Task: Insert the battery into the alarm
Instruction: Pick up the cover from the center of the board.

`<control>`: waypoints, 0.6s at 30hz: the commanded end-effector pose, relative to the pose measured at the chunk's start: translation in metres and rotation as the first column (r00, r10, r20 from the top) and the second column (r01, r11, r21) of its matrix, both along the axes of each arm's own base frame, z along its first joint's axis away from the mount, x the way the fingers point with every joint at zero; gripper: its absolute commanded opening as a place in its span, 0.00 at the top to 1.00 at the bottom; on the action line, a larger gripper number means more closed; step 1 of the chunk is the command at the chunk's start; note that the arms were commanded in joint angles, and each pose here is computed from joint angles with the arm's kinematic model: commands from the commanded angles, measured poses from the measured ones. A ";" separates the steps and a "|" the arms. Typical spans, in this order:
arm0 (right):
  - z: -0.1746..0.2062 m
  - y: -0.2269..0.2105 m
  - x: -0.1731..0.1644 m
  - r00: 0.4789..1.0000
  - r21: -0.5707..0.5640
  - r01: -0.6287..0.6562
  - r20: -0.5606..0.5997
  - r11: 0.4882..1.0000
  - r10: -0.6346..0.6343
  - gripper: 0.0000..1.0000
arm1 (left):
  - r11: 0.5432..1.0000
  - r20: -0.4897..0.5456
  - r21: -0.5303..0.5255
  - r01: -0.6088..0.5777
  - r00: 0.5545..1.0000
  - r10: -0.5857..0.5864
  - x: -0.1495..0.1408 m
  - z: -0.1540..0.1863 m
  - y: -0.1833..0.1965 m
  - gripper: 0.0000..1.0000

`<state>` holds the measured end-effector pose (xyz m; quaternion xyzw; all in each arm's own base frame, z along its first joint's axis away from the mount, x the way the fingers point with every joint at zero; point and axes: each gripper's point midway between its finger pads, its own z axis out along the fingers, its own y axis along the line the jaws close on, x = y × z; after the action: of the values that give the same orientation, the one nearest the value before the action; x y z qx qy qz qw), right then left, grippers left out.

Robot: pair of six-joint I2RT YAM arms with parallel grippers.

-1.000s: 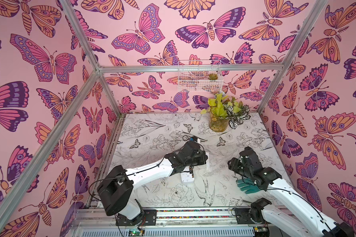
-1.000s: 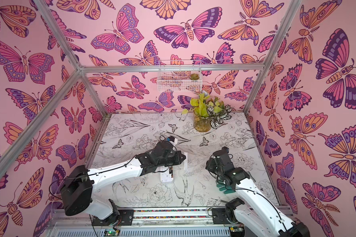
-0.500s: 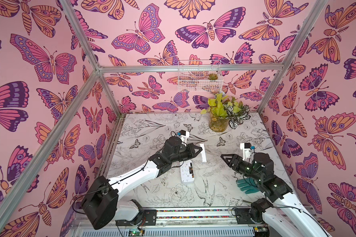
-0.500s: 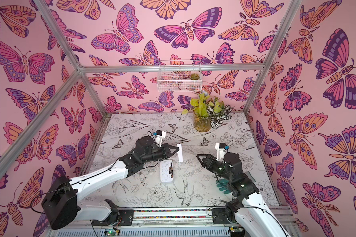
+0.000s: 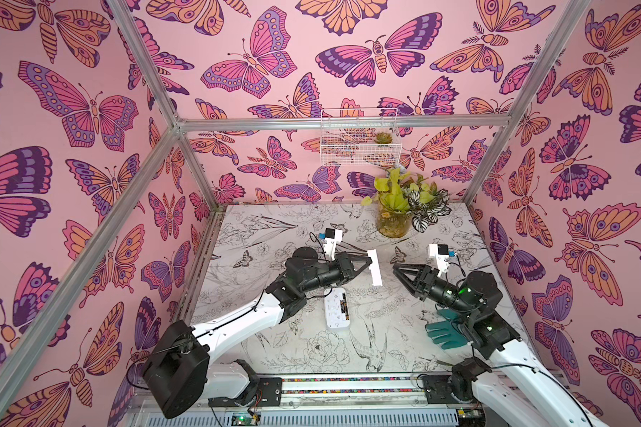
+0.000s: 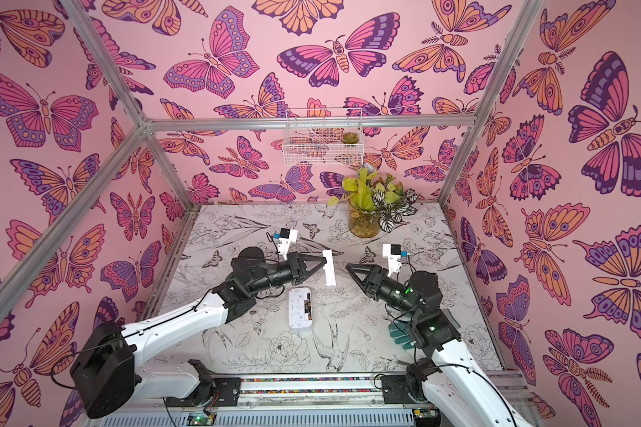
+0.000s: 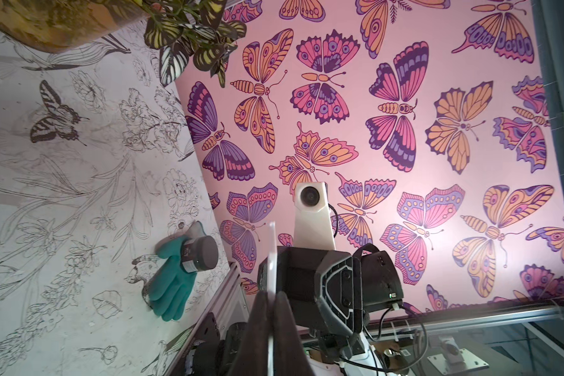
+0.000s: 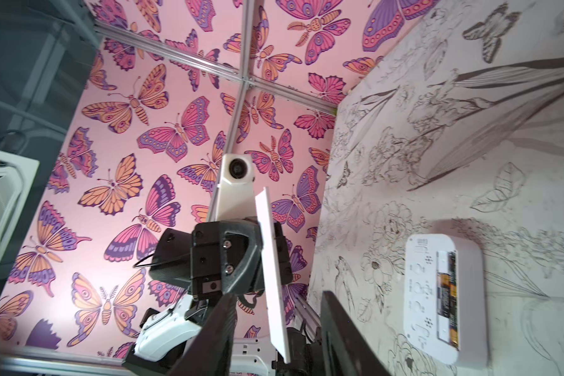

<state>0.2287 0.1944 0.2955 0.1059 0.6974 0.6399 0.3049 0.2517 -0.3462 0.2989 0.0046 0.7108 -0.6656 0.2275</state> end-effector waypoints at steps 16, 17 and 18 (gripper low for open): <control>0.041 0.024 -0.008 0.988 0.114 -0.152 0.058 0.982 0.146 0.72 | 0.991 0.032 -0.109 0.071 0.997 -0.068 -0.013 0.032 -0.017 1.00; 0.043 0.026 -0.009 0.986 0.118 -0.160 0.060 0.980 0.154 0.73 | 0.991 0.033 -0.110 0.073 0.997 -0.070 -0.013 0.032 -0.018 1.00; 0.044 0.026 -0.009 0.985 0.118 -0.165 0.062 0.979 0.159 0.74 | 0.992 0.034 -0.108 0.072 0.997 -0.068 -0.012 0.032 -0.018 1.00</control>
<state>0.2269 0.2171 0.3120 0.0811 0.6745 0.6874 0.2567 0.2408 -0.3612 0.3148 0.0128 0.6860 -0.6980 0.2053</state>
